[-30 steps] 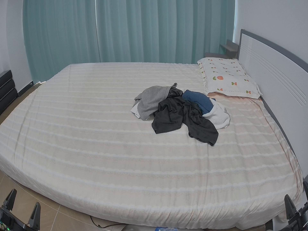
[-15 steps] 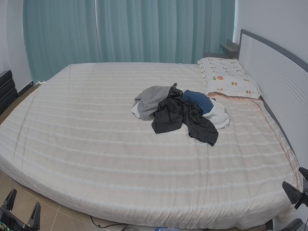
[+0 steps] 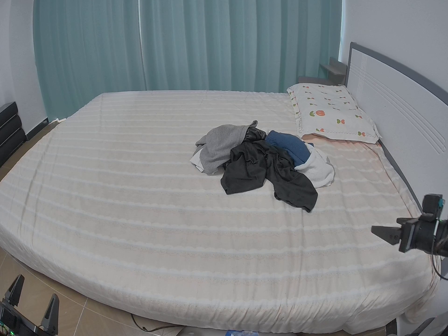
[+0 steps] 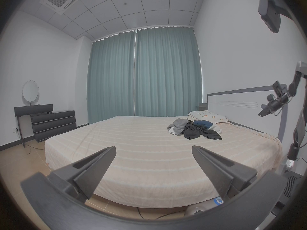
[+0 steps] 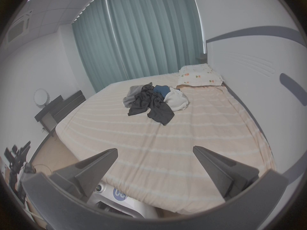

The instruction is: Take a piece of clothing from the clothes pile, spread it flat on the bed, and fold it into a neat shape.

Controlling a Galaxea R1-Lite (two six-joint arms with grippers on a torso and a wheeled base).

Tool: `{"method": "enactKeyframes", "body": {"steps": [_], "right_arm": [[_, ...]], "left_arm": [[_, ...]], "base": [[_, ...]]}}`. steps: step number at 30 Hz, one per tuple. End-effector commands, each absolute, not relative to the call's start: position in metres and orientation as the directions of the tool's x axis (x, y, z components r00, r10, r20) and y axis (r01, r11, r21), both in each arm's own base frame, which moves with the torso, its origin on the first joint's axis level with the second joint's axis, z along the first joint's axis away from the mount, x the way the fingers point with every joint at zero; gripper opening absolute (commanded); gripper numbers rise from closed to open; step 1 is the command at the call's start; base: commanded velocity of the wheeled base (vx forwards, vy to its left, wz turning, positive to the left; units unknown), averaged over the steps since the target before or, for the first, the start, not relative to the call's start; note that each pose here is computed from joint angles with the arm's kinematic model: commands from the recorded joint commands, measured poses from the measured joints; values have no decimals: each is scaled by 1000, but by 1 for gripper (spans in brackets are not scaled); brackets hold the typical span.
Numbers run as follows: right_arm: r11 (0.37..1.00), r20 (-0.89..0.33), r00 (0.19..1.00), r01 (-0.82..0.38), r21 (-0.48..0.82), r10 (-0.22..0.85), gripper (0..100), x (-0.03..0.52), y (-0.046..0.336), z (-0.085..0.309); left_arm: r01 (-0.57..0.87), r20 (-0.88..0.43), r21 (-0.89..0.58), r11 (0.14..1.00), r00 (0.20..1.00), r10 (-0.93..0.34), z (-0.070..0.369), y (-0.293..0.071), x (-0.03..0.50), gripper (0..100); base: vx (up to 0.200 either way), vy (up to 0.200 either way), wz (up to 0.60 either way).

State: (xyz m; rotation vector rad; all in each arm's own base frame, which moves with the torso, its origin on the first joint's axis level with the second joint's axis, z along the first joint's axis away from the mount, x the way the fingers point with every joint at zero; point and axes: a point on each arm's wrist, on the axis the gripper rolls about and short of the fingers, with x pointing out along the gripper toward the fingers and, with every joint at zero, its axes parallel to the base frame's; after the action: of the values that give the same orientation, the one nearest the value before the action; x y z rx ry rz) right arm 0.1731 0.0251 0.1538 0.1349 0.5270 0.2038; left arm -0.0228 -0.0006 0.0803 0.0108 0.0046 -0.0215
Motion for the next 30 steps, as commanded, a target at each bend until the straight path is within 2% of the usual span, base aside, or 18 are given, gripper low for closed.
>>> {"method": "enactKeyframes", "body": {"steps": [1,6,11,16,23,30], "right_arm": [[972,-634,760,15,235,142,100,366,78,23],[967,-631,767,59,246,114,100,400,84,-6],[955,-623,773,81,285,120,100,427,91,-18],[949,-627,768,84,304,133,100,441,102,-21],[941,-649,752,126,314,116,100,472,109,-44],[937,-636,766,151,316,91,100,491,110,-45]], "left_arm": [[21,-2,11,1000,1000,-21,76,-1,-23,100],[21,-2,11,1000,1000,-21,76,-1,-23,100],[21,-2,11,1000,1000,-21,76,-1,-23,100],[21,-2,11,1000,1000,-21,76,-1,-23,100],[21,-2,11,1000,1000,-21,76,-1,-23,100],[21,-2,11,1000,1000,-21,76,-1,-23,100]], "base": [[0,0,0],[0,0,0],[0,0,0],[0,0,0],[0,0,0],[0,0,0]]}}
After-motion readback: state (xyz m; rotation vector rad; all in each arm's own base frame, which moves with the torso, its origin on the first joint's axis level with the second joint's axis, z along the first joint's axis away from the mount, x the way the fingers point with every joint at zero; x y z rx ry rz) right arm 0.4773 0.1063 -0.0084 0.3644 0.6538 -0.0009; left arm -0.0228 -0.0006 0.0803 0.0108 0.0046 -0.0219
